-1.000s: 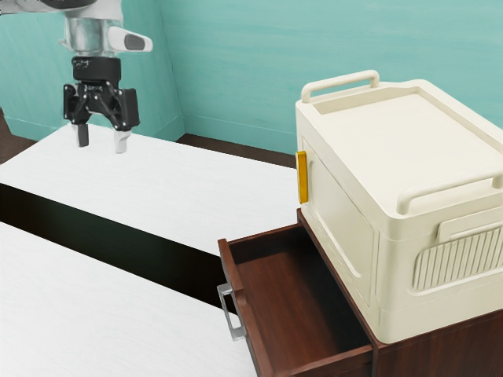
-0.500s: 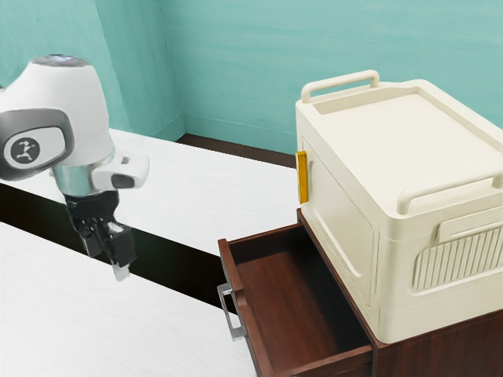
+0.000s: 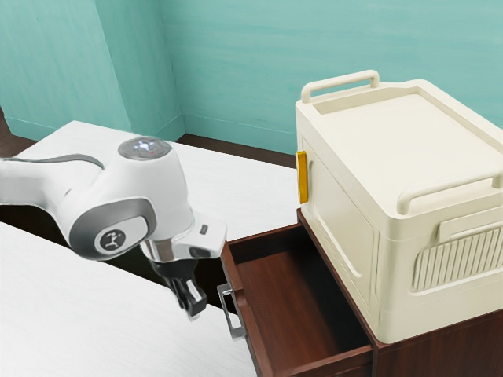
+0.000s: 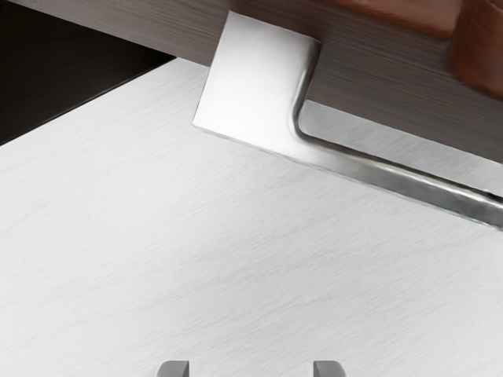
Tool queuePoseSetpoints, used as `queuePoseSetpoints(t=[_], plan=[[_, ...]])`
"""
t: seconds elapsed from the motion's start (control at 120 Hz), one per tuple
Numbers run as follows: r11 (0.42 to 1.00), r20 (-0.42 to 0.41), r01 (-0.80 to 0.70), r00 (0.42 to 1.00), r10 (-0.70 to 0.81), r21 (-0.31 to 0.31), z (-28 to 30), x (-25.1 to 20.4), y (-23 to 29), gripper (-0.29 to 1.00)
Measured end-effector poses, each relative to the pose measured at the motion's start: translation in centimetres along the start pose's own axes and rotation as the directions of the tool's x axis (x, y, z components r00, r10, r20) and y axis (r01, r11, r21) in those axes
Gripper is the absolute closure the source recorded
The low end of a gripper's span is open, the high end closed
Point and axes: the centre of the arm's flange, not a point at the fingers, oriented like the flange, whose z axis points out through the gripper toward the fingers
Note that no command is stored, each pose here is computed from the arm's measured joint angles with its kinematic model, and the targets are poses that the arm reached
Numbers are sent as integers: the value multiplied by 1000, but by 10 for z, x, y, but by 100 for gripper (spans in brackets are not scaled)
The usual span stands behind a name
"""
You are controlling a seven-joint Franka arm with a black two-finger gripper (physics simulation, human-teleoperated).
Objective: Push the drawer handle with one arm to close the drawer
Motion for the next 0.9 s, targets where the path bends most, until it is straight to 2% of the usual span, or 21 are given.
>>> queuePoseSetpoints(t=[0.35,0.625,0.9], plan=[[999,-77,-36,996,34,-30,12,44,17,63],[994,-142,-97,986,90,-48,13,108,40,64],[988,-234,-140,965,122,-61,25,151,54,64]])
